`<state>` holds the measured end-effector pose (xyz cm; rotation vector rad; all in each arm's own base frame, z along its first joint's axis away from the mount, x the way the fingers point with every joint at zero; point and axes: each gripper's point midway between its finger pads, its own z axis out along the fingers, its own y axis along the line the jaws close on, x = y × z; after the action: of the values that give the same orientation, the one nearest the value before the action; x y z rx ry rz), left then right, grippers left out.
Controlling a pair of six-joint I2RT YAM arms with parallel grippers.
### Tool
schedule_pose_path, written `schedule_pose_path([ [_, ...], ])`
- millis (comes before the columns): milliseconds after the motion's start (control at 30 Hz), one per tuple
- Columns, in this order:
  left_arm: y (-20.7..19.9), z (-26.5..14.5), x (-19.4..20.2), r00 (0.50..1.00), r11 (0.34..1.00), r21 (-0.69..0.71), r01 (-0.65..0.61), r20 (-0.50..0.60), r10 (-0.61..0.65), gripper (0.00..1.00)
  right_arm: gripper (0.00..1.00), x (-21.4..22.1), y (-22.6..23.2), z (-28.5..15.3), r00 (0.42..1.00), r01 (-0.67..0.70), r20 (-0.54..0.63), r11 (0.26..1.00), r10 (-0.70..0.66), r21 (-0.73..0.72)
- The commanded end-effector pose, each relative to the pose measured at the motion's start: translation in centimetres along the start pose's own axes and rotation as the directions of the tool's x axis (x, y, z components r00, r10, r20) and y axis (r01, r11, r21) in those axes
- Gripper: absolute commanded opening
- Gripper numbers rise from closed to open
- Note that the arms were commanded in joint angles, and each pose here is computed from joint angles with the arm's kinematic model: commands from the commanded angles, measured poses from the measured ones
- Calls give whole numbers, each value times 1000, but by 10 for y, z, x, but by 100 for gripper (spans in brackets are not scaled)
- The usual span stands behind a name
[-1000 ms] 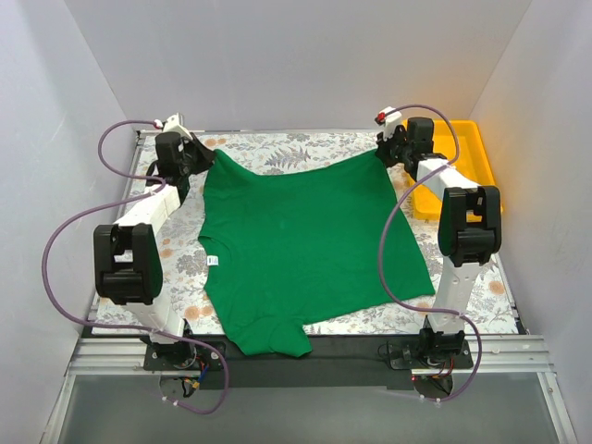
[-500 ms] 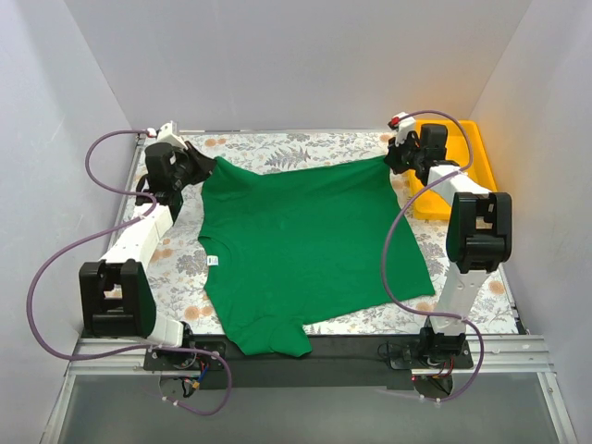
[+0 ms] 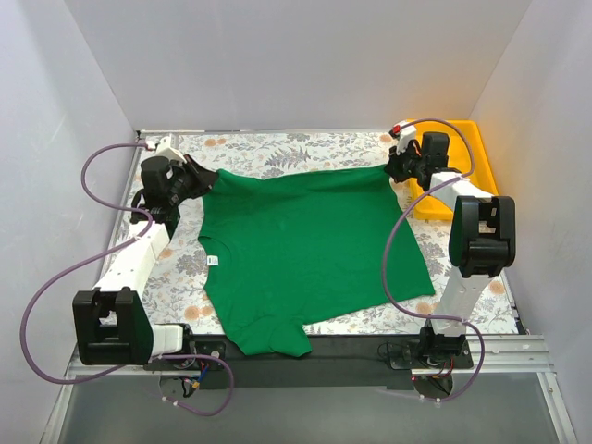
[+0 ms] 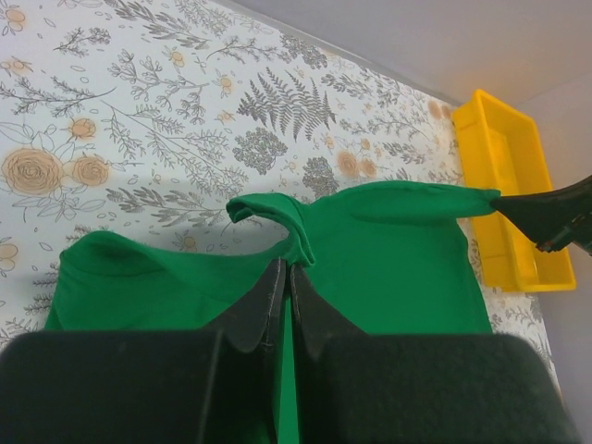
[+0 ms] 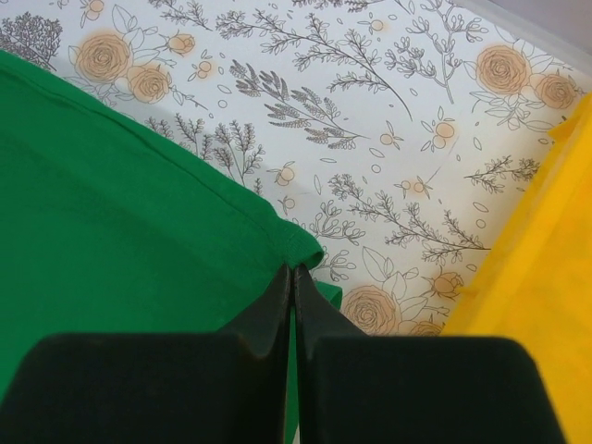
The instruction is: Fold and stack the t-shirts
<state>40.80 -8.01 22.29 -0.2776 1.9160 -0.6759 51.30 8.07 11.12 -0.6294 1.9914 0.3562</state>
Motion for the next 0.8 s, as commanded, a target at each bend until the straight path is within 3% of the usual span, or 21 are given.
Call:
schedule_pose_path([
  [0,-14,-17,-5,1000,999,42,-6,24,5,0,1,-22,-1,-11,997,45,62,999,-46,9],
  [767,-21,-49,30,998,996,77,45,-54,-40,0,1,-21,-29,-12,998,23,59,998,-27,66],
])
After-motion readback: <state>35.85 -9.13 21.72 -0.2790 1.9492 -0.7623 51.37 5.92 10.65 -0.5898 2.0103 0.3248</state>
